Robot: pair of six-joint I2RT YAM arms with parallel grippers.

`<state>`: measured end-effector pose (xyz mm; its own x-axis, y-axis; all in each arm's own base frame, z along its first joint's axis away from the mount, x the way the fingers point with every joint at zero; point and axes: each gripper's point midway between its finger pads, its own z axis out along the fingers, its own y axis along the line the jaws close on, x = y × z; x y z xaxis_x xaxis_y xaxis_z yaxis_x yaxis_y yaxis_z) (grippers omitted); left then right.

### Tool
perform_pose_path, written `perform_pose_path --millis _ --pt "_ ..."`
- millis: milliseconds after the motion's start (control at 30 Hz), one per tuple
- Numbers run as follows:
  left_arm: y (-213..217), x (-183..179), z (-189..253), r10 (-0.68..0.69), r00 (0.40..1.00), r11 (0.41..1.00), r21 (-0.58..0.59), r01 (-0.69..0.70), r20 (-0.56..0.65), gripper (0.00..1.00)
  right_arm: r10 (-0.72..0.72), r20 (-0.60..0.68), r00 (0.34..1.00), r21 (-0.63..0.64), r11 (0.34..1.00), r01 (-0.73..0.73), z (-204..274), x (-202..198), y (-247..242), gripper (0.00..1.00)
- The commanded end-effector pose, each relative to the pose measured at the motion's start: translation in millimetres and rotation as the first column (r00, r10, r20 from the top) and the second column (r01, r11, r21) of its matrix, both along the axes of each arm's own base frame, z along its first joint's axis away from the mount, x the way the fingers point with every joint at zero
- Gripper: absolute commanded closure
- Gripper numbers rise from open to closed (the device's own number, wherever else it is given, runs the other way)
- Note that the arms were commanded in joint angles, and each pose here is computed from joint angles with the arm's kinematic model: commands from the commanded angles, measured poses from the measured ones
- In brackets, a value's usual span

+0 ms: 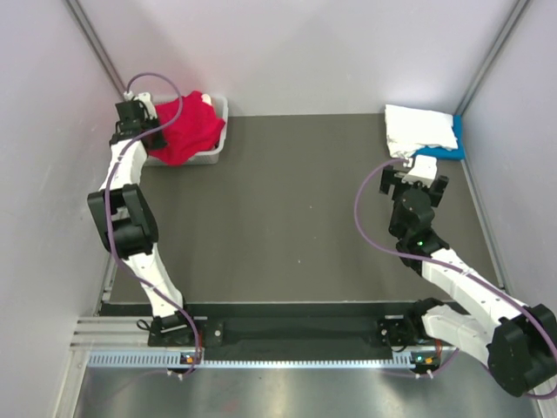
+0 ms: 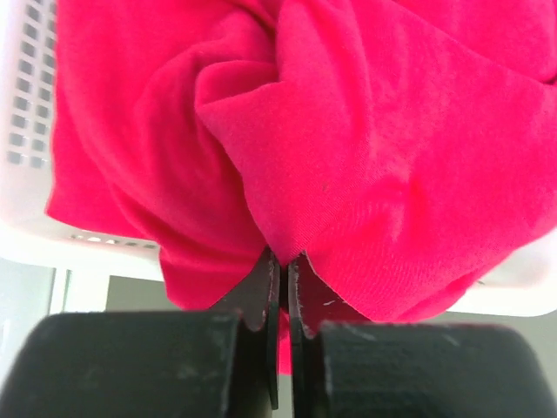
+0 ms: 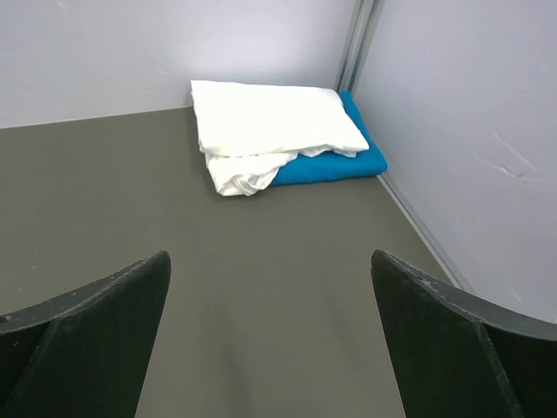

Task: Fold and stack the t-shirts
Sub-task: Grab the tshirt from the pile, then move the tshirt to the center of the board

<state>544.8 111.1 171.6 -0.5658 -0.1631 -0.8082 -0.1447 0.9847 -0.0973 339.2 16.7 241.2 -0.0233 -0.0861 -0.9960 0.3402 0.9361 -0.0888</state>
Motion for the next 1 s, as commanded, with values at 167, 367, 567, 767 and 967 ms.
perform_pose_path --millis 167,367,567,767,967 --pt "-16.4 -16.7 38.9 -0.028 0.998 0.999 0.027 0.026 0.051 1.0 0.059 0.051 0.997 0.034 0.998 -0.061 19.3 4.8 14.2 0.13" --pt "-72.8 -42.1 98.7 -0.174 0.976 0.98 0.126 0.157 0.133 1.0 0.058 0.04 0.998 0.045 0.997 -0.059 15.3 6.8 15.5 0.0" --pt "-148.5 -70.7 169.7 -0.328 0.926 0.944 0.03 0.328 0.185 1.0 0.044 0.004 0.999 0.045 0.998 -0.044 5.2 10.9 16.1 0.0" --pt "-225.5 -126.5 149.1 -0.48 0.868 0.876 0.02 0.481 0.125 1.0 0.062 -0.015 0.998 0.044 0.997 -0.062 1.3 14.7 20.8 0.0" --pt "-258.1 -167.1 123.9 -0.599 0.799 0.8 0.052 0.597 0.048 1.0 0.074 -0.026 0.997 0.047 0.996 -0.073 -1.0 16.8 24.6 0.0"
